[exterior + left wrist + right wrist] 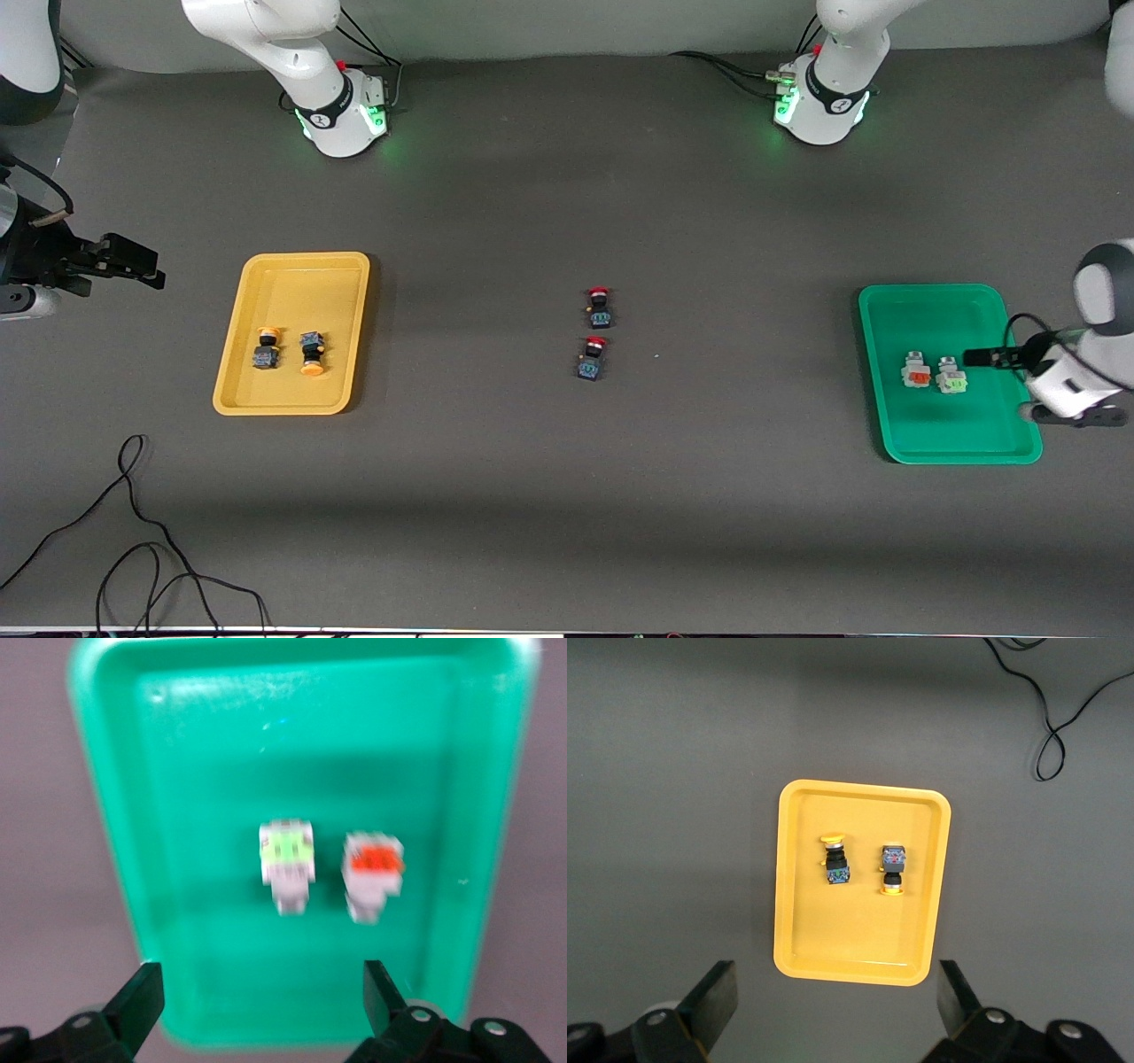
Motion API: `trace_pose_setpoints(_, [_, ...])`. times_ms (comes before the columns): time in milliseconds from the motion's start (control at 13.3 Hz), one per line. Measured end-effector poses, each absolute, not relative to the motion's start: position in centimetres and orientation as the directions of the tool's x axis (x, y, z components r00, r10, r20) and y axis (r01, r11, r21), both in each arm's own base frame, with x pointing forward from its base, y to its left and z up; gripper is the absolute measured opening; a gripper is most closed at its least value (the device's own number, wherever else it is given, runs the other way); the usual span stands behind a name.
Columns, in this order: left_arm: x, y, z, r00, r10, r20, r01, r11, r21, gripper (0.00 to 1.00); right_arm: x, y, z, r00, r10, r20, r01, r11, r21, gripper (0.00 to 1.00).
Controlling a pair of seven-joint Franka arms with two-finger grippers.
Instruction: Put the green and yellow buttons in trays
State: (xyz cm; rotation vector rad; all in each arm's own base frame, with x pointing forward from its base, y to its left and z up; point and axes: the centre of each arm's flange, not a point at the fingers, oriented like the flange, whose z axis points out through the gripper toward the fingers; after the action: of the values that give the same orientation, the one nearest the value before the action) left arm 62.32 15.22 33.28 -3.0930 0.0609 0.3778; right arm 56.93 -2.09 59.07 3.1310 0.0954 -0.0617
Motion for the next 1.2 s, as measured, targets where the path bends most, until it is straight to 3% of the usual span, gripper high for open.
trace_pose_setpoints(225, [61.1,12.1,44.6,0.960,-0.050,-0.277,-0.065,-0.997,-0.045,1.00,56.9,-2.1,59.2,0.998,0.057,-0.037,0.057,-0.998,0.005,1.00])
trace_pose_setpoints(526, [60.2,8.6,54.1,0.955,-0.084,-0.286,-0.098,-0.995,-0.035,1.00,57.0,-2.1,59.4,0.998,0.055,-0.033,0.055,-0.998,0.004,1.00])
trace_pose_setpoints(751, [60.1,7.9,57.9,0.965,-0.093,-0.244,-0.102,-0.994,-0.026,1.00,57.0,-2.1,59.4,0.998,0.054,-0.033,0.054,-0.999,0.004,1.00])
trace_pose_setpoints(1202, [60.1,6.2,58.7,0.963,-0.125,-0.240,-0.132,-0.991,-0.013,1.00,57.0,-2.3,59.4,0.998,0.050,-0.031,0.050,-0.999,0.005,1.00])
